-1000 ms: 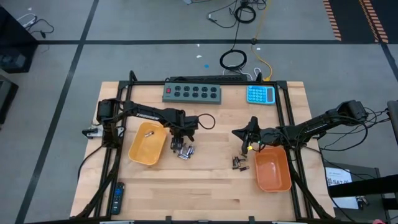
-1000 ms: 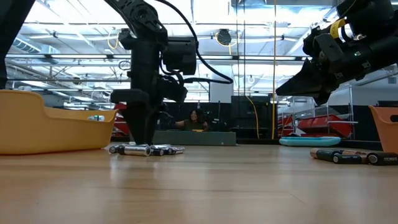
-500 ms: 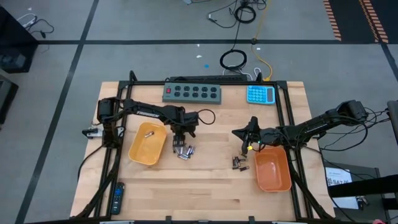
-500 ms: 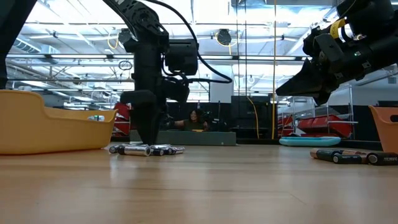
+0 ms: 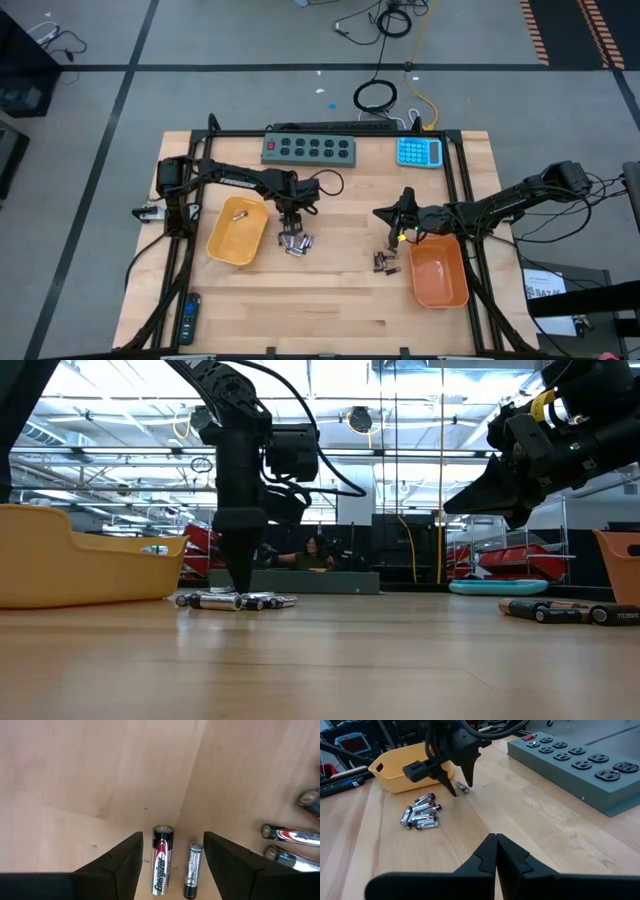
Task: Sort batteries
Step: Put the silver battery into the yellow bin
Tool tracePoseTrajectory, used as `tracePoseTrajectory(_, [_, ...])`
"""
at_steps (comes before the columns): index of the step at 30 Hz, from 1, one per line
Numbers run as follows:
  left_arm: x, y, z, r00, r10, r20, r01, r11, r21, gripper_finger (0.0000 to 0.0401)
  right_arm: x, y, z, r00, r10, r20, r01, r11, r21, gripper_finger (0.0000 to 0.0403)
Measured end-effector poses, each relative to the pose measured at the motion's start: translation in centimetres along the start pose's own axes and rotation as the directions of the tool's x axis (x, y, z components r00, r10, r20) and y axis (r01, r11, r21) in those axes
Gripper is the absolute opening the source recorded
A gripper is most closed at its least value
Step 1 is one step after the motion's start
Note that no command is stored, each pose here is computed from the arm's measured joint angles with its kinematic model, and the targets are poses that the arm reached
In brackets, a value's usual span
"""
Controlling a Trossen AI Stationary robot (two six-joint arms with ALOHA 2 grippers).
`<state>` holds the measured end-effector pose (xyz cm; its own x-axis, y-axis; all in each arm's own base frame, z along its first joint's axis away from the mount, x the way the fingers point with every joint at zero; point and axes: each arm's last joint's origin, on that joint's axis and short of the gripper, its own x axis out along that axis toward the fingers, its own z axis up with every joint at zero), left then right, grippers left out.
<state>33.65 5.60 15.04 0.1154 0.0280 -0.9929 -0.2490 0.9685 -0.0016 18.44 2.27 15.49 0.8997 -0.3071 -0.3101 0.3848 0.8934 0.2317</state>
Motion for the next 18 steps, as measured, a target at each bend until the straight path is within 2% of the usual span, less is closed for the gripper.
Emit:
tracePoseTrajectory(3, [0.2, 0.1, 0.0, 0.999, 0.031, -0.01, -0.031, 0.999, -0.012, 0.0206, 0.0, 0.0, 0.0, 1.0, 0.0, 0.0, 0.0, 1.0, 0.002, 0.0])
tracePoseTrajectory(8, [1.5, 0.0, 0.0, 0.998, 0.035, -0.059, -0.034, 0.999, 0.015, 0.0164, 0.0, 0.0, 0.0, 1.0, 0.003, 0.001, -0.003, 1.0, 0.002, 0.0])
tracePoseTrajectory(12, [2.6, 0.0, 0.0, 0.995, 0.039, -0.088, -0.036, 0.999, 0.036, 0.0125, 0.0, 0.0, 0.0, 1.0, 0.003, 0.001, -0.003, 1.0, 0.002, 0.0])
tracePoseTrajectory(18, [2.7, -0.3, 0.1, 0.996, 0.054, -0.071, -0.049, 0.997, 0.058, 0.0051, 0.0, 0.0, 0.0, 1.0, 0.003, 0.001, -0.003, 1.0, 0.002, 0.0])
